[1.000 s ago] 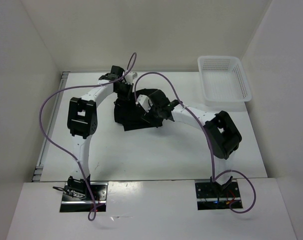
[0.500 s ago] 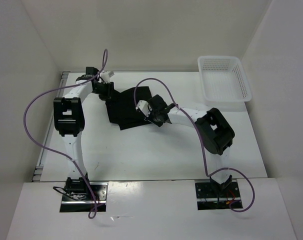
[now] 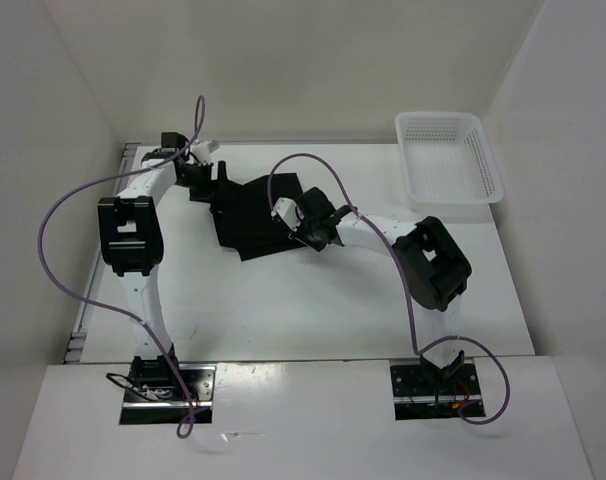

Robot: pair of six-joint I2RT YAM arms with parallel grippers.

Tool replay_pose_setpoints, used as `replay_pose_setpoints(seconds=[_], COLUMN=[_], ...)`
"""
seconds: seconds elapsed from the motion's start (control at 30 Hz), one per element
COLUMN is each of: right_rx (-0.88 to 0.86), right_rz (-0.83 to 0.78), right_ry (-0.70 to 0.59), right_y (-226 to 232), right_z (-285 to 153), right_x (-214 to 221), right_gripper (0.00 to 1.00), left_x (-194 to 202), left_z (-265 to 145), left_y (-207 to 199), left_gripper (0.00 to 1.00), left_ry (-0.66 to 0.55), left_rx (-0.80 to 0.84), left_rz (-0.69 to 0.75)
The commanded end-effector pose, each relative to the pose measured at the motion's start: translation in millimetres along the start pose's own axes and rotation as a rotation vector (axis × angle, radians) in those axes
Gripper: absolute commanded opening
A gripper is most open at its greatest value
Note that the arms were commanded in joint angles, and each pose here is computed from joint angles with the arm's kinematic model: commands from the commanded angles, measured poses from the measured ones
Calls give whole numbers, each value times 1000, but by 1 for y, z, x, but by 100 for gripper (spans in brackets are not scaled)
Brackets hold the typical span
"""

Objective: Fold and stack the shorts
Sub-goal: Fold the shorts

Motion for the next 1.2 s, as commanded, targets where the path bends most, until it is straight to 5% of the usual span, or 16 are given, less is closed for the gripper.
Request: replay_pose_setpoints(seconds=[0.0, 0.13, 0.5, 0.83, 1.17], right_rx=[64, 55, 96, -43, -168], right_rz=[38, 68, 179, 205, 241], right_ry=[-121, -155, -212, -92, -58], right_y=[-17, -18, -43, -4, 44], right_z=[-34, -45, 8, 26, -3], right_x=[-31, -39, -72, -32, -18], right_gripper=[27, 31, 31, 31, 31], left_x=[-28, -11, 67, 83, 118], left_z=[-56, -66, -24, -8, -24], left_y=[-19, -28, -23, -20, -22], left_gripper=[88, 97, 90, 36, 50], left_ry=[-109, -58, 139, 188, 292], left_rx=[-11, 7, 7, 32, -46], left_rz=[44, 8, -80, -105, -160])
Point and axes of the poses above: each gripper's point midway between its finger pads, its own z axis out along the fingers, its own y axis along the line the jaws close on, x = y × z, the point moved 6 cm from there along -z, back along the fingers, and after that the axes turned 2 degrees about -z, right-handed, at the moved point
